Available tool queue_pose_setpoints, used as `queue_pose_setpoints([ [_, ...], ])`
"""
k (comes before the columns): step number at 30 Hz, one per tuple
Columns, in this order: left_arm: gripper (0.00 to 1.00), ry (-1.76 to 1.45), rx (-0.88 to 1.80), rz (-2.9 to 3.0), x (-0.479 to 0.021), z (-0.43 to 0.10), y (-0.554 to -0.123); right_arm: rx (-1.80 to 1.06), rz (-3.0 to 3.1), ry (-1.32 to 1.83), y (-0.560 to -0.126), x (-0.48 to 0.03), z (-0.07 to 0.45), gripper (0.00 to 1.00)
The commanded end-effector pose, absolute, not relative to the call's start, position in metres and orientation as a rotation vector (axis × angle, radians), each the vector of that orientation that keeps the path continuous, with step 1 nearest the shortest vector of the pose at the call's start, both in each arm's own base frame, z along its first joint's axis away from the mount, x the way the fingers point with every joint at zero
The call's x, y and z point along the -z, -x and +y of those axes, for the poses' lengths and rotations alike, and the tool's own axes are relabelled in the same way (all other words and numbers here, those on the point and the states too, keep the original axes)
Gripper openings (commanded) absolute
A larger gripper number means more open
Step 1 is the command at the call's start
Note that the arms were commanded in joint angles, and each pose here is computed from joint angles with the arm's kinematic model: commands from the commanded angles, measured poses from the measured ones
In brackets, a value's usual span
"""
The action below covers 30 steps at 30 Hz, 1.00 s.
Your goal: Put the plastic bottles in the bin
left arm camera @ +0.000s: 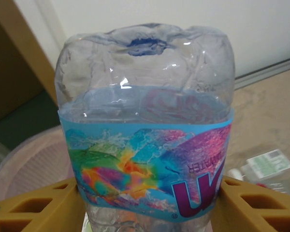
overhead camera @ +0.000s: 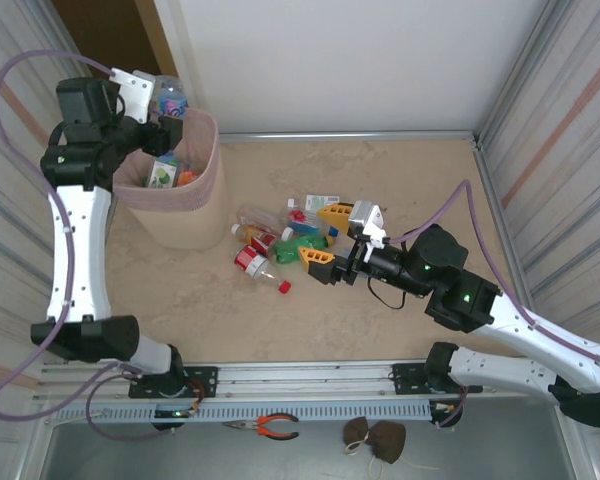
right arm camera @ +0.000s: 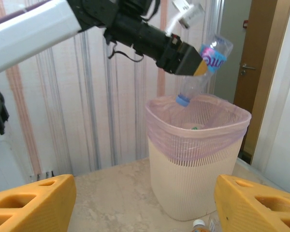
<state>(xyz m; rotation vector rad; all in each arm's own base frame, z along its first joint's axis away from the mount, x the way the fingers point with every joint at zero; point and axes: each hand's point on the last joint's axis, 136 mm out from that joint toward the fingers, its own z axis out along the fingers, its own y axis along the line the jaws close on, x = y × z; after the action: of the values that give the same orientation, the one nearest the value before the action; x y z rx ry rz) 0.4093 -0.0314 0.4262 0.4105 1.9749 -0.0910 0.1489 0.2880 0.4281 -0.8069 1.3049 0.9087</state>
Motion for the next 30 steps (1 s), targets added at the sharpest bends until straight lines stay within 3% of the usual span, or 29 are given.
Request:
queue_pose_setpoints([
  [1, 0.64, -0.342, -0.040, 2.081, -0.399, -0.002, -0.418, -0.902, 1.276, 0.791, -0.146, -0.442, 0.282, 0.75],
  [10, 0.65, -0.204, -0.028, 2.293, -0.313, 0.033, -0.436, -0.898, 1.296, 0.789, -0.148, -0.436, 0.283, 0.74],
  [19, 0.68, -0.167, 0.103, 2.468, -0.237, 0.027, -0.442, -0.903, 1.306, 0.783, -0.149, -0.435, 0.284, 0.74],
  [30, 0.77, -0.148, 0.137, 2.523, -0.212, 0.026, -0.445, -0.890, 1.341, 0.755, -0.154, -0.430, 0.282, 0.74],
])
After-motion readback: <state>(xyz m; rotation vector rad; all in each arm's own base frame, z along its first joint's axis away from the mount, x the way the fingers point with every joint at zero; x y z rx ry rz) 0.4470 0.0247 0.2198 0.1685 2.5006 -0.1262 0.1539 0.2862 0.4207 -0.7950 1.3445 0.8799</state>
